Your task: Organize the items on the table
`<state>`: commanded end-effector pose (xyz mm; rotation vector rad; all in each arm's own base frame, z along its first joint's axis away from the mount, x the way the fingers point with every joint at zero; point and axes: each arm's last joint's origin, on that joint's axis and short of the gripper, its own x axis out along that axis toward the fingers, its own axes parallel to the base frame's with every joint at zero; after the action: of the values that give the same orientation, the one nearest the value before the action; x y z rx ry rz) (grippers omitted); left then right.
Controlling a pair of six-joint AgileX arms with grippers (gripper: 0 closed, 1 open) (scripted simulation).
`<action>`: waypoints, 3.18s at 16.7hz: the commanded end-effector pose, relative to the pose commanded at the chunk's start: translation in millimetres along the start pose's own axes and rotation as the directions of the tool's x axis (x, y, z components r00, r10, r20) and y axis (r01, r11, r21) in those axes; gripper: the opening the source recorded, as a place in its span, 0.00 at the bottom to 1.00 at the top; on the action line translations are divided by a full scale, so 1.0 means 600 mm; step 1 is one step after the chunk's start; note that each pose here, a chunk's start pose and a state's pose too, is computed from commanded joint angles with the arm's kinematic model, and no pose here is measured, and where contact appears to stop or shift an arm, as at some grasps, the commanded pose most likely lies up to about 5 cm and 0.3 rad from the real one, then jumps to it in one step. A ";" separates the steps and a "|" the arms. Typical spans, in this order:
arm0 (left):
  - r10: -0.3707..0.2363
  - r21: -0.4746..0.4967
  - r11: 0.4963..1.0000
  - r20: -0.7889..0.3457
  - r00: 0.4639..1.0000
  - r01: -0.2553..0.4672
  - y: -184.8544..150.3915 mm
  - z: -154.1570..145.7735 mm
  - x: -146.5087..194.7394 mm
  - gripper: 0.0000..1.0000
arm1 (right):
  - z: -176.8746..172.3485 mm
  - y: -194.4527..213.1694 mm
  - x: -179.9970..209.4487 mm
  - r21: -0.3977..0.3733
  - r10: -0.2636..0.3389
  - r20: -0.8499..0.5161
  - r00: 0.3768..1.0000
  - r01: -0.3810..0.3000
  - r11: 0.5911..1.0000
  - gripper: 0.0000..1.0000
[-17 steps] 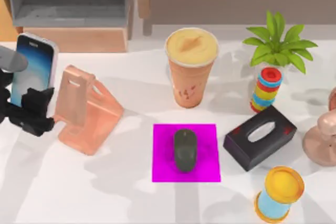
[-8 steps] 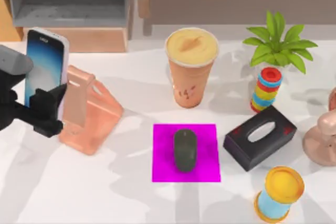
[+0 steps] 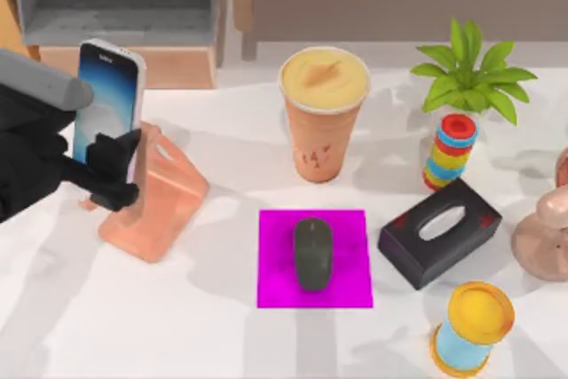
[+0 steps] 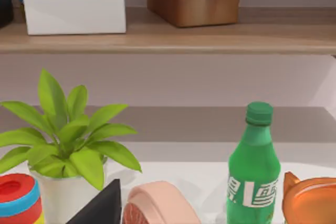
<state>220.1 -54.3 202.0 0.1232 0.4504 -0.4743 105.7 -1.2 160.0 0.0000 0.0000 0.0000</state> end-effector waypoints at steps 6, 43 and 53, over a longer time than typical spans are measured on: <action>0.002 0.005 1.000 -0.003 1.000 -0.002 -0.002 -0.003 0.015 0.00 | 0.000 0.000 0.000 0.000 0.000 0.000 1.000 0.000 1.000 1.00; 0.006 0.004 1.000 0.000 1.000 -0.006 -0.022 -0.021 -0.025 1.00 | 0.000 0.000 0.000 0.000 0.000 0.000 1.000 0.000 1.000 1.00; 0.173 -0.059 0.984 0.128 0.977 -0.167 -0.015 -0.063 -0.096 1.00 | 0.000 0.000 0.000 0.000 0.000 0.000 1.000 0.000 1.000 1.00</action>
<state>155.4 -30.2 194.1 0.0820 0.3177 -0.3011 105.7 -1.2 160.0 0.0000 0.0000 0.0000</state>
